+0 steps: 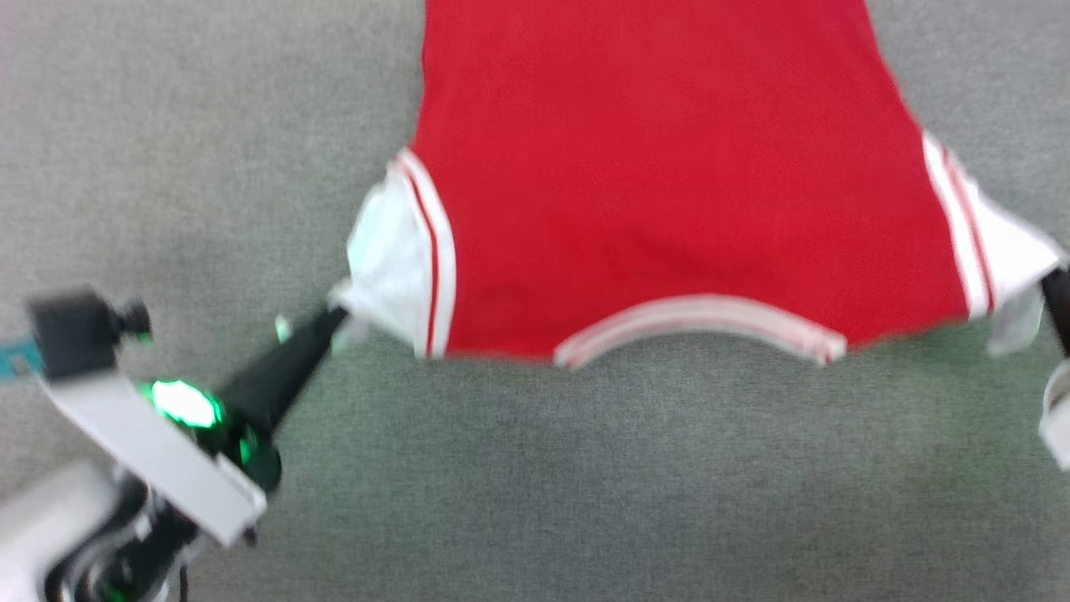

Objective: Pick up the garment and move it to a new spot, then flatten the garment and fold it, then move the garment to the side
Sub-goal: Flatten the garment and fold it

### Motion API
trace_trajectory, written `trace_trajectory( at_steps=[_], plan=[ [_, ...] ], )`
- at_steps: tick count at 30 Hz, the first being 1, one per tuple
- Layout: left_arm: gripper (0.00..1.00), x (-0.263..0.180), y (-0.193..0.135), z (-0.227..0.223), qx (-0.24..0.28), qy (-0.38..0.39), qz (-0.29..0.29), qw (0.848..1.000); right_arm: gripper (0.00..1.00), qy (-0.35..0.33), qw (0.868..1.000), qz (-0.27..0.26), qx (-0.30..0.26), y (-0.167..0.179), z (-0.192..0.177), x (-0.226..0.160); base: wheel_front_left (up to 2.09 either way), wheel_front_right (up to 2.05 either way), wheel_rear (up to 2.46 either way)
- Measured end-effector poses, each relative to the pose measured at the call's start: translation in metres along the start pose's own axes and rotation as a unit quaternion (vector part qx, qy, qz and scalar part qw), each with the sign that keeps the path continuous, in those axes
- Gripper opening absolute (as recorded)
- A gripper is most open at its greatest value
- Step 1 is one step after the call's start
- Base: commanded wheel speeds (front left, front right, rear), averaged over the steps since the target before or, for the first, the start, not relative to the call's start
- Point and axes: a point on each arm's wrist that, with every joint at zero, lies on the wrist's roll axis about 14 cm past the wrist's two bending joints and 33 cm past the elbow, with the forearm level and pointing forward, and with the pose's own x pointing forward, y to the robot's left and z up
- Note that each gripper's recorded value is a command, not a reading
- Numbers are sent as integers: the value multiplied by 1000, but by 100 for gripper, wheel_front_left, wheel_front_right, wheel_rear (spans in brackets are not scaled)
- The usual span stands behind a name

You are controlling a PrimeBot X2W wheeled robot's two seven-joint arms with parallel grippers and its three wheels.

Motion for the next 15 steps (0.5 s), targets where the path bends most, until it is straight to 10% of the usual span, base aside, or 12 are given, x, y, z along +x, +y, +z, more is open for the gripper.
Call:
trace_trajectory(
  at_steps=[15],
  plan=[
    [0, -65, -29, -59, -38, 73, 3, 997, 0, 89, 996, -12, 18, -1, -50, -71, 0, 0, 0]
  ],
)
